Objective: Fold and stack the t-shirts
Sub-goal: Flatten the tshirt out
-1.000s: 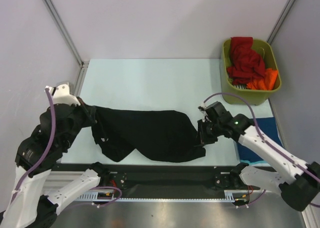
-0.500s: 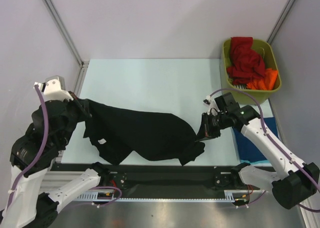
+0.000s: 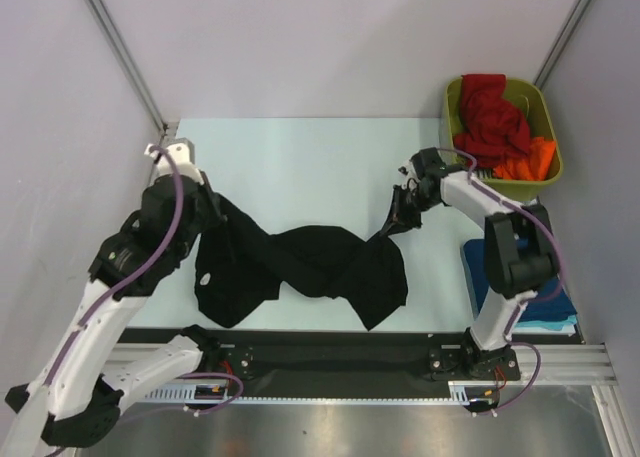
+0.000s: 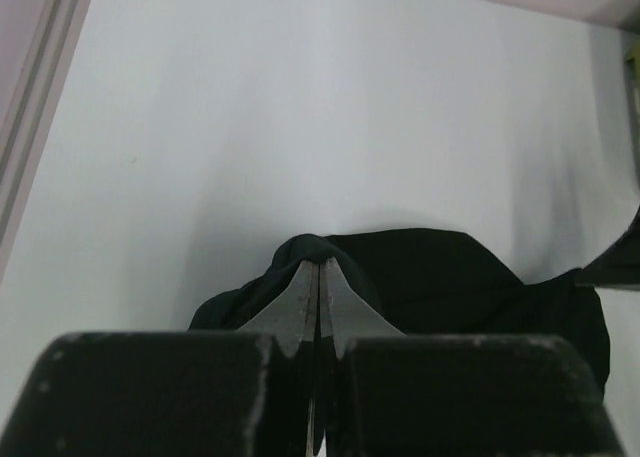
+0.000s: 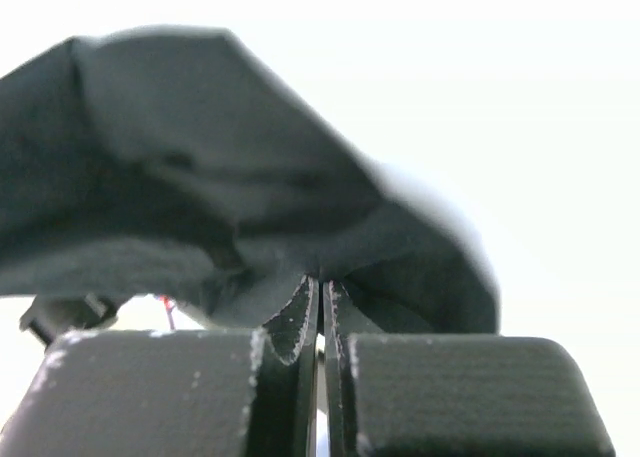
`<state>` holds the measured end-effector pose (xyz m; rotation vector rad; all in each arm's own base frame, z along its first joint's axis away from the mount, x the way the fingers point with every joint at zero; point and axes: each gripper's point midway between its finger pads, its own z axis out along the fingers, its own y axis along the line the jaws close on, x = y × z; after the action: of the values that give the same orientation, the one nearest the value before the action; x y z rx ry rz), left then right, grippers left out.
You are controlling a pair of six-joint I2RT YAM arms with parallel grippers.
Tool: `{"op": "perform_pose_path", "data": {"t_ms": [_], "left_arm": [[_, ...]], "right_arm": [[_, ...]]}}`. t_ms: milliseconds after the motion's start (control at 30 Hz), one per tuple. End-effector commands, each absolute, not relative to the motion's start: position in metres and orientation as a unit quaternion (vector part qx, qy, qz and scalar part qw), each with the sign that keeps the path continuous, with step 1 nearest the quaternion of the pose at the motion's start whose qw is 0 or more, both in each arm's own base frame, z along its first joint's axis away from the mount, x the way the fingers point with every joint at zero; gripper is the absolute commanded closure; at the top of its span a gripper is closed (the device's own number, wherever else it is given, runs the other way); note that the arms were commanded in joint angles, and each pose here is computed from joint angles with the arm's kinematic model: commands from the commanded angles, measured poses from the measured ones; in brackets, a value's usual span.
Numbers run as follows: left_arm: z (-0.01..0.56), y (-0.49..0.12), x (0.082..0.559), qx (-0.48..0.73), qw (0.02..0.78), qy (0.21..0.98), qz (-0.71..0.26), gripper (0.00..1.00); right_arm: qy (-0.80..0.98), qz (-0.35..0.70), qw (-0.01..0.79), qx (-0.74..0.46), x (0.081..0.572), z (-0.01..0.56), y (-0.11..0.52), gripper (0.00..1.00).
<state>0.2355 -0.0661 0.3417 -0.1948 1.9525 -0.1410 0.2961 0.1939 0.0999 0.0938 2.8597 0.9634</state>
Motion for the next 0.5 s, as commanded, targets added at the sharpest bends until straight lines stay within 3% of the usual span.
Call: {"op": "perform_pose_path", "data": {"t_ms": [0,133,167,267,333,467], "left_arm": [[0.346,-0.081,0.262,-0.062,0.573,0.815,-0.062,1.0],[0.334,-0.083,0.278,-0.046,0.554,0.831,-0.026,1.0],[0.33,-0.085,0.279,-0.04,0.547,0.835,-0.026,1.0],[0.321,-0.089,0.277,-0.038,0.541,0.839,-0.037,1.0],[0.313,-0.091,0.271,-0.036,0.534,0.843,-0.05,1.0],[0.303,-0.091,0.258,-0.047,0.52,0.85,-0.071,1.0]], "right_arm": [[0.952,0.282,0.121,0.014,0.355,0.095,0.193,0.97],[0.972,0.205,0.114,0.01,0.387,0.089,0.178,0.74],[0.973,0.193,0.123,0.007,0.387,0.096,0.174,0.61],[0.975,0.152,0.16,0.002,0.369,0.121,0.154,0.43],[0.977,0.144,0.157,0.006,0.347,0.124,0.145,0.34],[0.968,0.205,0.147,0.004,0.28,0.134,0.157,0.34]]}}
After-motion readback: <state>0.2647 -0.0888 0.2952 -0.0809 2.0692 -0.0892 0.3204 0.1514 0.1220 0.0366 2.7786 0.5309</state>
